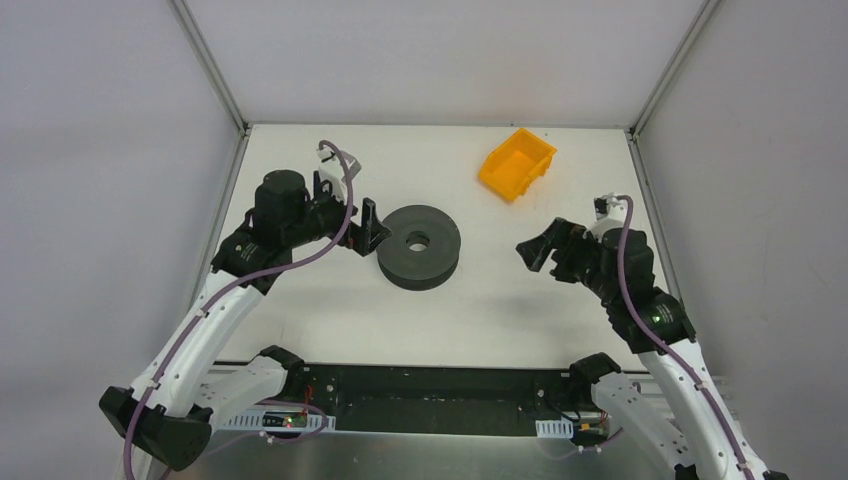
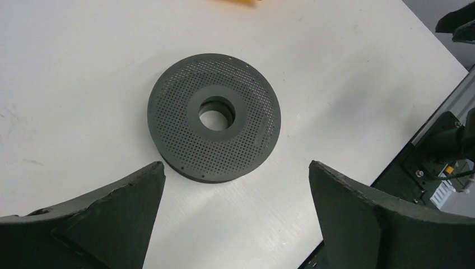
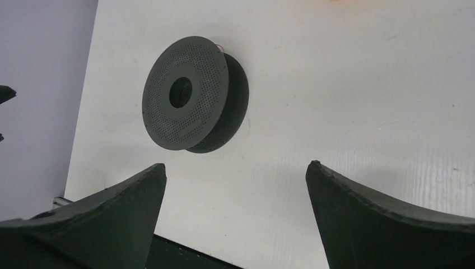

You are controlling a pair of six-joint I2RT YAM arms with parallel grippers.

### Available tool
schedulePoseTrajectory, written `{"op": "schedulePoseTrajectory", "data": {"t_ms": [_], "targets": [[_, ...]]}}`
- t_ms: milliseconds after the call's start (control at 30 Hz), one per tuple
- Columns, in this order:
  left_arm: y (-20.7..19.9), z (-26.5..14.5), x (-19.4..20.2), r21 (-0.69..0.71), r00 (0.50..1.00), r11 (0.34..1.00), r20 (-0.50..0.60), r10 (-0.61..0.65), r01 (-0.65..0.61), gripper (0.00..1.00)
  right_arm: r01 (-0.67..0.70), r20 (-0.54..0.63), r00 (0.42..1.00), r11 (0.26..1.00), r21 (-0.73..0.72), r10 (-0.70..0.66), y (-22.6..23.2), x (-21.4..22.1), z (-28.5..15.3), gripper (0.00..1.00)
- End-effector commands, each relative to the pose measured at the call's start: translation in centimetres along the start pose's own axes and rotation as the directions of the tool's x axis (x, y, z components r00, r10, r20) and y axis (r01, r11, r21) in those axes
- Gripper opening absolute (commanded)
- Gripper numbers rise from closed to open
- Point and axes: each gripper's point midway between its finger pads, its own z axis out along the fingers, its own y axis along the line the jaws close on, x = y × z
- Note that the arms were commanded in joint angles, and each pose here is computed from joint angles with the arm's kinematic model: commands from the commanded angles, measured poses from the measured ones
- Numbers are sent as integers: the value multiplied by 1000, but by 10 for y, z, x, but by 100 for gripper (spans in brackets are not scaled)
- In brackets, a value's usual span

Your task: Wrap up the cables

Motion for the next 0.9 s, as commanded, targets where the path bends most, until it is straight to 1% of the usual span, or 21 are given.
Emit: {"op": "schedulePoseTrajectory", "data": {"t_ms": [0, 100, 167, 300, 533, 867], "targets": [[12, -9, -4, -84, 994, 996, 110, 1, 8, 99, -102, 2, 995, 990, 95, 102, -15, 8, -15, 99], [22, -12, 2, -136, 987, 990, 155, 40, -19, 99, -123, 40, 992, 987, 101, 119, -17, 3, -15, 99], [22, -15, 0, -140, 983, 989, 171, 62, -38, 99, -135, 57, 990, 985, 102, 130, -16, -1, -13, 99], [25, -18, -2, -163, 982, 986, 183, 54, -24, 99, -151, 73, 987, 979, 137, 142, -22, -5, -11, 99], [26, -15, 2, -162, 985, 987, 171, 36, -8, 99, -133, 70, 990, 978, 158, 123, -27, -3, -4, 99], [28, -14, 4, -170, 985, 985, 166, 42, -13, 99, -119, 59, 992, 983, 143, 111, -27, 2, -7, 99]]}}
